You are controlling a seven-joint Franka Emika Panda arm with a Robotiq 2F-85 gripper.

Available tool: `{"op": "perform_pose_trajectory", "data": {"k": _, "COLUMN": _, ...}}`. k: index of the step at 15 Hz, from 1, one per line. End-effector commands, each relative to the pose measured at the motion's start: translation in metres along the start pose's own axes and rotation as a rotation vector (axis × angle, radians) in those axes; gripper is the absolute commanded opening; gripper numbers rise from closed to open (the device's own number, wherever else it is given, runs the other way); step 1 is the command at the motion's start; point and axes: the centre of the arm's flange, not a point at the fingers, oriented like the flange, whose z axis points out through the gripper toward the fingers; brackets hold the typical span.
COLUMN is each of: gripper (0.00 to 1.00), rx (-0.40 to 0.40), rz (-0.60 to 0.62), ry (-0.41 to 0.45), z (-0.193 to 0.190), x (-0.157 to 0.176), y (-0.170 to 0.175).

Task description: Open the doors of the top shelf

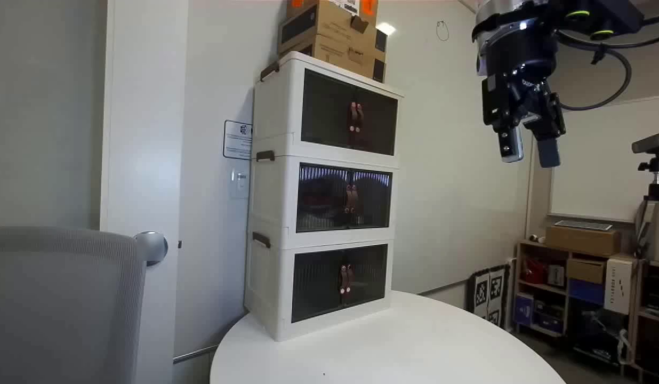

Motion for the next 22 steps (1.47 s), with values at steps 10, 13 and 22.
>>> {"op": "perform_pose_trajectory", "data": {"k": 10, "gripper": 1.00, "rx": -0.036, "rz": 0.123, "ry": 0.318, "z": -0.020, "x": 0.034, "y": -0.002}}
{"op": "perform_pose_trajectory", "data": {"k": 13, "gripper": 1.00, "rx": -0.066, "rz": 0.155, "ry": 0.488, "z": -0.034, "x": 0.052, "y": -0.010}}
{"op": "perform_pose_trajectory", "data": {"k": 22, "gripper": 1.00, "rx": -0.191, "rz": 0.328, "ry": 0.961, "z": -0.074, "x": 0.122, "y": -0.035}}
